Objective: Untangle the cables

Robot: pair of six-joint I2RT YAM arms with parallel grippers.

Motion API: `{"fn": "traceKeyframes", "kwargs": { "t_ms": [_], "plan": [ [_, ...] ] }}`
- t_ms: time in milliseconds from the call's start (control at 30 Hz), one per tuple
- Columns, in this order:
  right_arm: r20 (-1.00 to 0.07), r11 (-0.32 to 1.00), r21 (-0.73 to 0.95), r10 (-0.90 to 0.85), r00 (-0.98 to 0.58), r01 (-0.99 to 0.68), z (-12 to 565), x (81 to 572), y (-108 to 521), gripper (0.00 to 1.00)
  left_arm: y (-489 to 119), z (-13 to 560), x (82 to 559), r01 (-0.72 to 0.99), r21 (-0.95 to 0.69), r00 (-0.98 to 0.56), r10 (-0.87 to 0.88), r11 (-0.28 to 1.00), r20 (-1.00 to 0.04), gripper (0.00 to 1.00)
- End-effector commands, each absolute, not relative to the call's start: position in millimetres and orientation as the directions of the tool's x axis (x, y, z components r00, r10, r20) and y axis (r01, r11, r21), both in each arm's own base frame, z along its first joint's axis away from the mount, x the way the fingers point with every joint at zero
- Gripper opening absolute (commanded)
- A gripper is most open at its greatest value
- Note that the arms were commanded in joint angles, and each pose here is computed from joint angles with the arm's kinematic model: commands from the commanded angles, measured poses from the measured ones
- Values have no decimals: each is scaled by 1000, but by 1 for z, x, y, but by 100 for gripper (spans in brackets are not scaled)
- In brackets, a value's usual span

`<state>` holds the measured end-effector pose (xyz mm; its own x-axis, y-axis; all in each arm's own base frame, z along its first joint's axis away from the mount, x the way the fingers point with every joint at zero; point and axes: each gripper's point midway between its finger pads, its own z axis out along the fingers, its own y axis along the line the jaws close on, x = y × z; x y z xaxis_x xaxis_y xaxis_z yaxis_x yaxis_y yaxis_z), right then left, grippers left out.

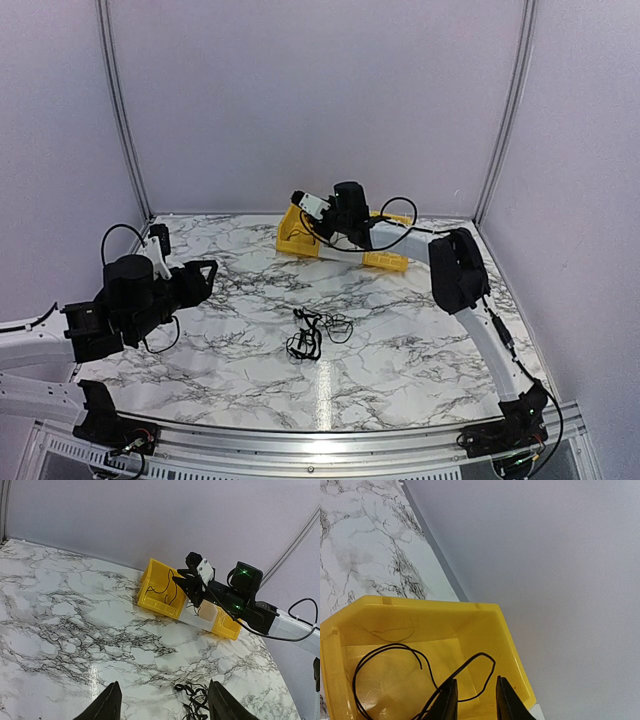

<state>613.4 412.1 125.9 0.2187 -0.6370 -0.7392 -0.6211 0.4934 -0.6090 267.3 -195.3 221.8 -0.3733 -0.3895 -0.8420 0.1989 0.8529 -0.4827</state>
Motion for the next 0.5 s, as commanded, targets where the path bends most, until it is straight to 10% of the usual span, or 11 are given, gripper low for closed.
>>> {"fn": "traceKeyframes", "kwargs": {
  "t_ms": [0, 467],
  "plan": [
    [-684, 434, -665, -682, 261, -609, 163, 598, 408, 29, -187, 226, 267, 186, -497, -349, -416, 848, -840, 61],
    [-612, 385, -659, -774, 163, -647, 186, 558, 367, 42, -192, 207, 263, 204, -501, -385, -402, 841, -831, 61]
  ]
}}
